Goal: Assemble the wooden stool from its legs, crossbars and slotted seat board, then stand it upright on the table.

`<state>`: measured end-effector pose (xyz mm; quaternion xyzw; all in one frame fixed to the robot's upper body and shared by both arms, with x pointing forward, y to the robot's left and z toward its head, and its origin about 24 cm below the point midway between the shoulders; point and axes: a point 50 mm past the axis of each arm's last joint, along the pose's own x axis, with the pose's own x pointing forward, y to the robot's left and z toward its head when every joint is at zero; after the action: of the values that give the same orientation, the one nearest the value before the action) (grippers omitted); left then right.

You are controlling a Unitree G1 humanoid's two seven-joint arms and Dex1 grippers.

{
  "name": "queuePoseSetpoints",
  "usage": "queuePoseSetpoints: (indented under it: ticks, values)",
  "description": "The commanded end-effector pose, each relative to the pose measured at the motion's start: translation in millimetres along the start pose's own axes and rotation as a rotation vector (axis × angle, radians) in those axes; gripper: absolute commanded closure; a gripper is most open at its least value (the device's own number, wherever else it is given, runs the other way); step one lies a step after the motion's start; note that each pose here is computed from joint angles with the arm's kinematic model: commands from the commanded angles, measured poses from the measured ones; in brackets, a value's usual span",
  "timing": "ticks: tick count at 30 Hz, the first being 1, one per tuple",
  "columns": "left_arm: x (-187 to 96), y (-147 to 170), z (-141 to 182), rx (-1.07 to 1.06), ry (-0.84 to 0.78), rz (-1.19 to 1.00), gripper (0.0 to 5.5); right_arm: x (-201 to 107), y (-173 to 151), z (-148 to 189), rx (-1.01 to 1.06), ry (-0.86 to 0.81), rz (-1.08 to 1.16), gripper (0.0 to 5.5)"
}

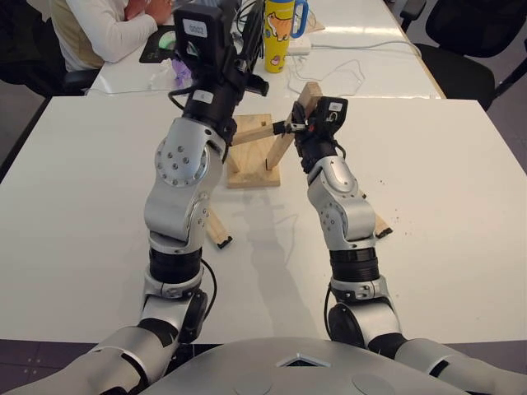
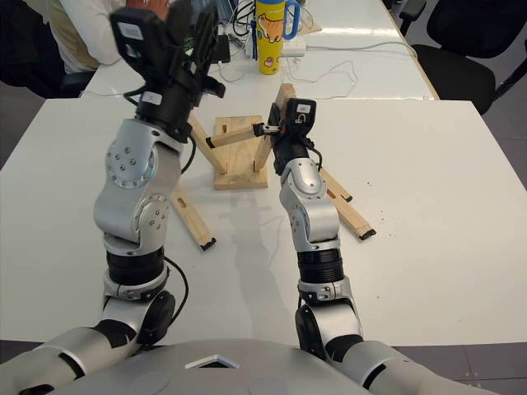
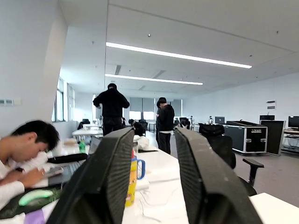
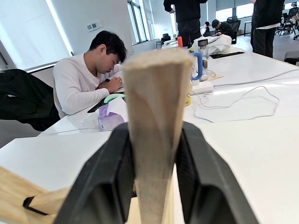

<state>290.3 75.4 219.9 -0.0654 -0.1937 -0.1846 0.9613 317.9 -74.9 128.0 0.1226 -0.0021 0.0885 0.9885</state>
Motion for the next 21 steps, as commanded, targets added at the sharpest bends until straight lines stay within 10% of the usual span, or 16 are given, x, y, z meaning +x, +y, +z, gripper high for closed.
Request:
queuePoseSetpoints:
  ticks: [1, 7, 16, 21]
  values:
    - [-2.2, -1.1, -27.8, -0.05, 0.147, -0.007, 4.7, -1.1, -1.1, -18.3, -0.01, 0.102, -0.002, 4.46]
    - [1.7, -6.8, -33.9, -0.05, 0.174, -0.03, 5.5, -1.5, -1.7, -18.1, -0.009, 0.102, -0.002, 4.46]
    - [-23.1, 25.5, -127.3, -0.197, 0.729, 0.15, 5.5, -0.7, -1.5, -16.9, -0.004, 0.099, -0.004, 4.46]
    - [-27.4, 21.4, -133.5, -0.143, 0.765, 0.093, 5.5, 0.5, -1.9, -16.1, -0.003, 0.098, -0.004, 4.46]
